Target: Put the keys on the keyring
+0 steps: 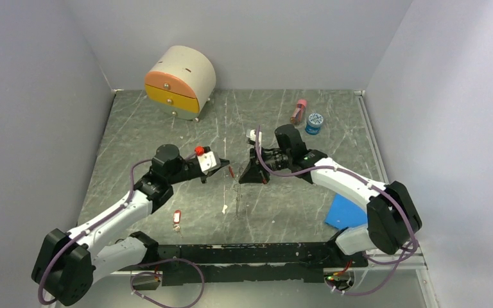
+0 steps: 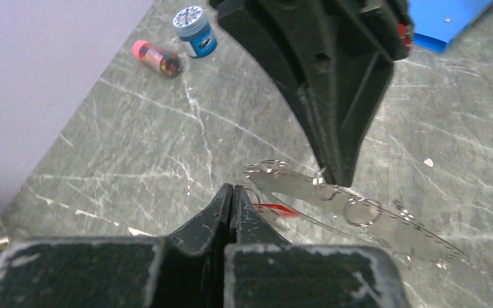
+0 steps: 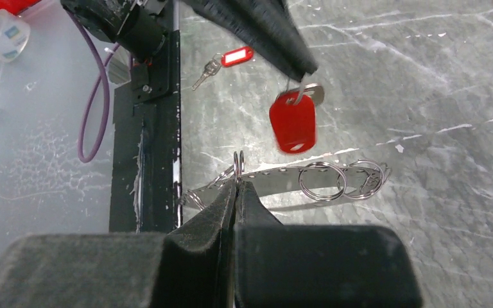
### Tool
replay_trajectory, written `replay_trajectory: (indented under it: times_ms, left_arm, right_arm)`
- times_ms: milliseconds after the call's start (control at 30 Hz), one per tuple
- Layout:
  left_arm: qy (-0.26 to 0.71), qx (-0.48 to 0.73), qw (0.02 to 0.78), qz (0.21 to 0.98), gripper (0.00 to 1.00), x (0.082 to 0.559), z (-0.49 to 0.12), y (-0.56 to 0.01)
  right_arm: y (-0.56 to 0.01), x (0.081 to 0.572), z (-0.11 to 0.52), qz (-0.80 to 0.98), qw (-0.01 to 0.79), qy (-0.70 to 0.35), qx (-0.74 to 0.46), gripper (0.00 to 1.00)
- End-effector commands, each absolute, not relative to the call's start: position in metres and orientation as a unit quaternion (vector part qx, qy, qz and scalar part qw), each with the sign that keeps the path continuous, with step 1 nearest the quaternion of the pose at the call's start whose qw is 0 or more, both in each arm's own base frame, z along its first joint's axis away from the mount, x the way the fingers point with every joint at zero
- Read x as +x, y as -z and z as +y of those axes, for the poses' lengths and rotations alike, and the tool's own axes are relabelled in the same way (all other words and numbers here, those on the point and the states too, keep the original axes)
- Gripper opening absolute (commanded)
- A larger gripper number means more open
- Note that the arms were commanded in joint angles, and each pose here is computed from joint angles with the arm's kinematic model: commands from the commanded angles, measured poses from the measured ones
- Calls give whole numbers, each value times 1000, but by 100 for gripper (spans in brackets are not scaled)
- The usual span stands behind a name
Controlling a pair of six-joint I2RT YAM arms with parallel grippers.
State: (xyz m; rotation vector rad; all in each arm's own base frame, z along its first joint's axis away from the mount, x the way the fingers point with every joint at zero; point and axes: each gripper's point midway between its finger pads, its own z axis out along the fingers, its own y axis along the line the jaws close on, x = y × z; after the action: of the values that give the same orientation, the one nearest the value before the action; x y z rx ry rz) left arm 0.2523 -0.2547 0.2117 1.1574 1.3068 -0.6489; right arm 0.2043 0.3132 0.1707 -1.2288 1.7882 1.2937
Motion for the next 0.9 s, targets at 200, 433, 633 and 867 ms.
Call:
replay_trajectory:
  times_ms: [200,433,633,867]
  left_arm:
    - [262,555,626,482,3,231,-276,-228]
    - [255,558,625,483,3,229,-277,-224]
    - [234,570,619,487,3,227,-268,-218]
    - [240,574,617,482,3,220,-267,-218]
  right_arm:
    - [-203,202,332,619,318,-520,-496,0]
    - [-204,204,332,622,326,-519,-486,0]
    - [-207,201,332,612,330,-527,-489,0]
    - [-207,202,334,610,325,-533,-488,0]
